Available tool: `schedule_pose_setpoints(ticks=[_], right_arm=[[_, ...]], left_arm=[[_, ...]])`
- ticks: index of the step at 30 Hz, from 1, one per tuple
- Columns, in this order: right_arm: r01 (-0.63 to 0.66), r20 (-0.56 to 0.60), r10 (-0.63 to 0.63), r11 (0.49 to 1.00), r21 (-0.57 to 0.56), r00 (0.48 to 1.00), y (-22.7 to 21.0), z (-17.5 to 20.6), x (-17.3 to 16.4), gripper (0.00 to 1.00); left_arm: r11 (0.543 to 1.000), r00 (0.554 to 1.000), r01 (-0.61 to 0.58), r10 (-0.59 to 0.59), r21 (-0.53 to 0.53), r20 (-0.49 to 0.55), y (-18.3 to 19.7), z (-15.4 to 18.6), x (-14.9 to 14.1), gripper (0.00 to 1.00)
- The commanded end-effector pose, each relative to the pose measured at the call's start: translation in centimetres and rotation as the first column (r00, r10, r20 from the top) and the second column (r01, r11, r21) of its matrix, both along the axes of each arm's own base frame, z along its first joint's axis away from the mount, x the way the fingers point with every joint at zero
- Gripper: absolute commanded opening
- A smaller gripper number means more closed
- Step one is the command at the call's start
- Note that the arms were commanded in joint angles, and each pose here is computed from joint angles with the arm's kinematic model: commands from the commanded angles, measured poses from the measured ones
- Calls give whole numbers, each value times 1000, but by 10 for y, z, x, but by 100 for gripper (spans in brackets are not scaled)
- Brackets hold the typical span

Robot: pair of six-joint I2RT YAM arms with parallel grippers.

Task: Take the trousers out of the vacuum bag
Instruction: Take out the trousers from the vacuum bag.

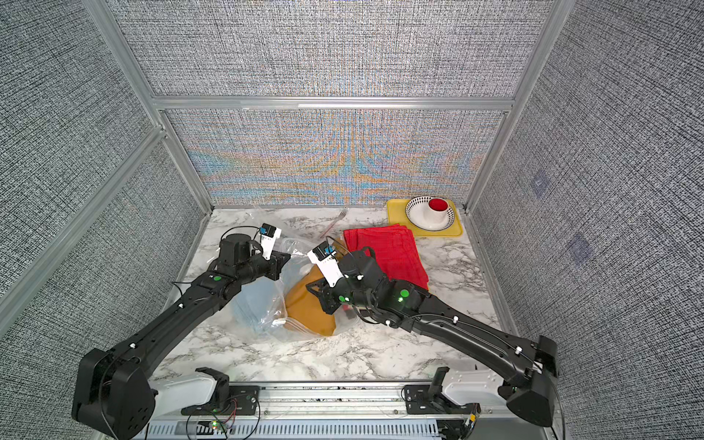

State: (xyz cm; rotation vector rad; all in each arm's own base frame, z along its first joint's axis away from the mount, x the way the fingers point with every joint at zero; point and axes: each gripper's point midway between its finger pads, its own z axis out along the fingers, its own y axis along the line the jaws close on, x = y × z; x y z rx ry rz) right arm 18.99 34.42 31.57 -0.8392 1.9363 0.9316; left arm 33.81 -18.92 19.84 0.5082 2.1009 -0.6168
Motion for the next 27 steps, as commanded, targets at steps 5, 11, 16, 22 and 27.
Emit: schedule_pose_setpoints(ticks=[5,11,16,22,27], right_arm=[[-41,164,7,979,202,986,-16,92,-9,0],[59,217,-120,962,268,969,-47,138,5,0],[180,233,-260,932,315,937,-76,170,22,0],[322,211,-414,874,363,885,-115,188,50,0],[375,218,-483,838,395,848,-140,202,71,0]], left_arm=[[998,999,-52,52,26,0,10,-17,1,0],[990,992,-125,127,71,-20,24,-33,2,0],[974,978,-198,203,108,-39,37,-46,4,0],[945,955,-280,292,172,-53,53,-59,8,0],[926,939,-319,338,204,-64,61,-66,11,0]])
